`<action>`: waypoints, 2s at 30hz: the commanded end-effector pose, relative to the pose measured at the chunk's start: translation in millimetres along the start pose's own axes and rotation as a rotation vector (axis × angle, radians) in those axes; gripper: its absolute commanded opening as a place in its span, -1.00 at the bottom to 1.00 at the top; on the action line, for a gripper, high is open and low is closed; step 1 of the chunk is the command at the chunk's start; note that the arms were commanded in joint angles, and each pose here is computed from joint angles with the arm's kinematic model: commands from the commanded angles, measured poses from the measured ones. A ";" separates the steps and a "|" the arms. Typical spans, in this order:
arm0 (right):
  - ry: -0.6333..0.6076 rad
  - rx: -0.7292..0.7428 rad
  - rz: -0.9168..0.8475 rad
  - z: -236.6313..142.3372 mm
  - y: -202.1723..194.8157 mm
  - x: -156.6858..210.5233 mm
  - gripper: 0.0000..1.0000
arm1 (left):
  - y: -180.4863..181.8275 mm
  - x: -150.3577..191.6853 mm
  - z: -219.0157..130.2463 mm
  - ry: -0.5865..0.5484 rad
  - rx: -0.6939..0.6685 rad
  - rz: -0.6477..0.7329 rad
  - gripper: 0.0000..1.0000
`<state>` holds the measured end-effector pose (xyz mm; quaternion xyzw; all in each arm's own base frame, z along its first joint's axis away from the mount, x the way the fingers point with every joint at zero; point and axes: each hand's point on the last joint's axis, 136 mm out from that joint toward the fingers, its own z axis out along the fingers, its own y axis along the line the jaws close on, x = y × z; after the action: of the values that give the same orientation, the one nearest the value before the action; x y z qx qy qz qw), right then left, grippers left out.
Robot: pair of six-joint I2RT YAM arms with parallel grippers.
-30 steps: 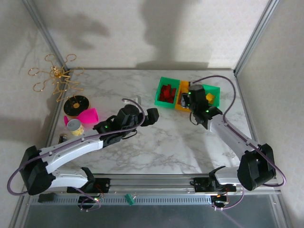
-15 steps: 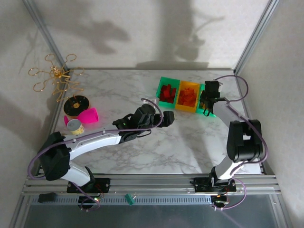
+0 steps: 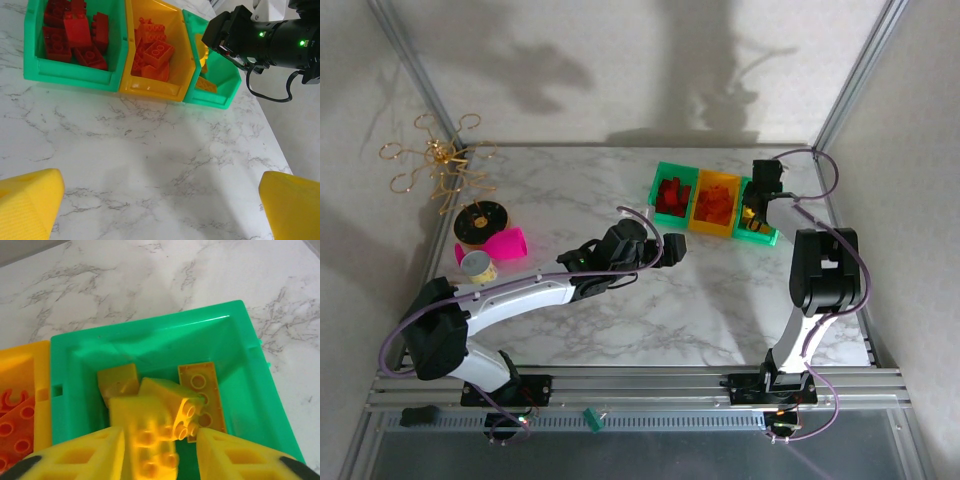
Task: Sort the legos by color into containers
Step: Place the lego in the container, then reset both arms
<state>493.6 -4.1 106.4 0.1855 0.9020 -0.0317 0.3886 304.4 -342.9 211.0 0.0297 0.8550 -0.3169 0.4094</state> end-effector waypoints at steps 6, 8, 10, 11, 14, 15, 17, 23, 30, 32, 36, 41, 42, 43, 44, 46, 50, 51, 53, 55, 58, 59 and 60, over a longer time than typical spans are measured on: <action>-0.116 -0.109 0.033 -57.9 7.9 -33.0 0.16 | 11.1 -35.9 -14.7 -0.092 -0.006 -0.046 0.99; -0.146 -0.121 0.043 -73.9 5.0 -37.7 0.32 | 20.6 -50.9 -23.9 -0.145 -0.003 -0.078 0.99; -0.185 -0.140 0.051 -92.4 1.6 -40.2 0.52 | 39.6 -70.9 -35.3 -0.208 -0.047 -0.108 0.99; -0.203 -0.150 0.052 -100.9 -0.3 -40.7 0.63 | 48.8 -78.4 -40.3 -0.231 -0.074 -0.114 0.99; -0.267 -0.152 0.061 -123.7 -14.2 -32.2 0.97 | 98.5 -105.5 -61.9 -0.351 -0.243 -0.133 0.99; -0.298 -0.145 0.065 -130.0 -20.5 -28.9 0.97 | 120.4 -111.1 -71.4 -0.400 -0.319 -0.148 0.99; -0.346 -0.131 0.058 -135.5 -31.5 -18.1 0.97 | 164.8 -120.8 -91.4 -0.491 -0.435 -0.192 0.99; -0.430 0.104 0.061 -128.6 -82.4 5.9 0.97 | 271.5 -123.5 -164.7 -0.699 -0.847 -0.205 0.99; -0.506 0.190 0.079 -106.6 -114.6 27.2 0.97 | 334.8 -95.6 -205.3 -0.787 -1.131 -0.084 0.99; -0.528 0.129 0.071 -101.4 -111.2 29.6 0.97 | 345.0 -89.0 -197.9 -0.777 -1.109 -0.053 0.99; -0.569 -0.006 0.033 -97.0 -100.2 33.1 0.97 | 345.7 -82.5 -177.0 -0.769 -0.998 0.029 0.99; -0.627 -0.210 -0.027 -103.0 -74.8 47.3 0.97 | 343.3 -77.7 -150.3 -0.722 -0.902 0.162 0.99; -0.636 -0.225 -0.044 -103.8 -70.5 47.9 0.98 | 342.6 -72.7 -144.7 -0.714 -0.871 0.180 0.99; -0.626 -0.233 -0.065 -102.9 -66.3 50.2 0.98 | 343.0 -66.0 -140.0 -0.698 -0.852 0.197 0.99; -0.632 -0.249 -0.089 -104.2 -61.1 51.6 0.98 | 339.1 -65.4 -141.5 -0.729 -0.824 0.213 0.99; -0.654 -0.297 -0.162 -108.8 -46.6 60.3 0.98 | 341.6 -65.9 -138.3 -0.707 -0.816 0.202 0.99; -0.656 -0.285 -0.231 -104.4 -32.1 68.1 0.98 | 338.2 -64.7 -134.9 -0.698 -0.753 0.219 0.99; -0.644 -0.287 -0.218 -100.3 -33.2 65.8 0.98 | 337.6 -63.4 -133.7 -0.696 -0.724 0.221 0.99; -0.611 -0.285 -0.180 -93.0 -40.9 63.4 0.98 | 340.1 -56.4 -127.0 -0.679 -0.667 0.230 0.99; -0.616 -0.278 -0.184 -93.5 -40.7 62.0 0.98 | 342.7 -59.9 -120.4 -0.648 -0.655 0.221 0.99; -0.618 -0.275 -0.186 -93.9 -40.4 63.2 0.98 | 352.6 -61.5 -117.4 -0.627 -0.650 0.187 0.99; -0.618 -0.276 -0.186 -93.8 -40.0 63.2 0.98 | 351.0 -63.5 -119.6 -0.648 -0.647 0.191 0.99; -0.619 -0.275 -0.185 -94.1 -40.3 63.0 0.97 | 351.7 -62.1 -118.4 -0.634 -0.650 0.188 0.99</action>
<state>369.3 -3.3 110.5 0.0342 0.7655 0.0032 0.6425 366.6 26.9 121.7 -0.1312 0.7400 0.0455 0.6581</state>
